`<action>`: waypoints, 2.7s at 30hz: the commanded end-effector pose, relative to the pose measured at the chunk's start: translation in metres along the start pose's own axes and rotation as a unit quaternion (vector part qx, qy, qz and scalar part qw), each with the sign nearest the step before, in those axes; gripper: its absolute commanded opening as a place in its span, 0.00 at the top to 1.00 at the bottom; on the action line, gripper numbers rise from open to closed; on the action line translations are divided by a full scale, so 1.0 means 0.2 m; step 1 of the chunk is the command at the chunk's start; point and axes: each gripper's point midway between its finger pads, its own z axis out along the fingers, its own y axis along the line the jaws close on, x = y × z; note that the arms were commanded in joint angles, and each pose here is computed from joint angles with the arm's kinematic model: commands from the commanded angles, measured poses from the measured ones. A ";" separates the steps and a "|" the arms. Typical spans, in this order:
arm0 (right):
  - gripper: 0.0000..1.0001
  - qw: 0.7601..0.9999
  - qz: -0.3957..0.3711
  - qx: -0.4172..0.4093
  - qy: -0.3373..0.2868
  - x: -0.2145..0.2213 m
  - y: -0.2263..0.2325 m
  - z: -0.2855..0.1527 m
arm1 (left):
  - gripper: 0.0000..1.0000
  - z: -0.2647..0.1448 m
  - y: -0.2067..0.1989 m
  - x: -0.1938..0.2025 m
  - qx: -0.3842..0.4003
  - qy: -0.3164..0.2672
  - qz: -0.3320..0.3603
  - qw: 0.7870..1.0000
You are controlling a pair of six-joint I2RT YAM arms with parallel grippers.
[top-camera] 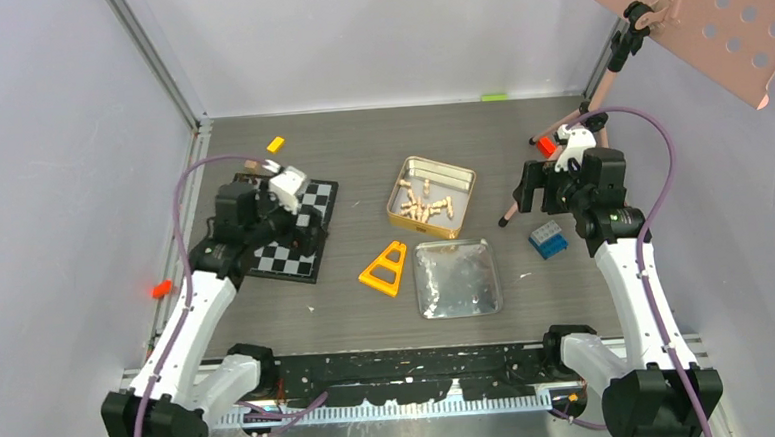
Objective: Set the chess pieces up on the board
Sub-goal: Move the distractor to the center of the board, then move the lid to the center of the board.
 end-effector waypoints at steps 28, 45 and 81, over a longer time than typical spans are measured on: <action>0.00 0.997 -0.028 -0.066 0.023 0.06 0.09 0.00 | 0.42 0.69 -0.51 0.61 0.091 0.300 0.201 0.928; 0.00 0.997 -0.029 -0.061 0.035 0.08 0.07 0.03 | 0.97 0.74 0.05 0.44 -0.066 0.305 0.078 0.947; 0.21 0.899 -0.294 -0.139 0.293 0.89 0.26 0.25 | 0.07 0.93 -0.15 -0.16 0.012 0.193 0.026 0.981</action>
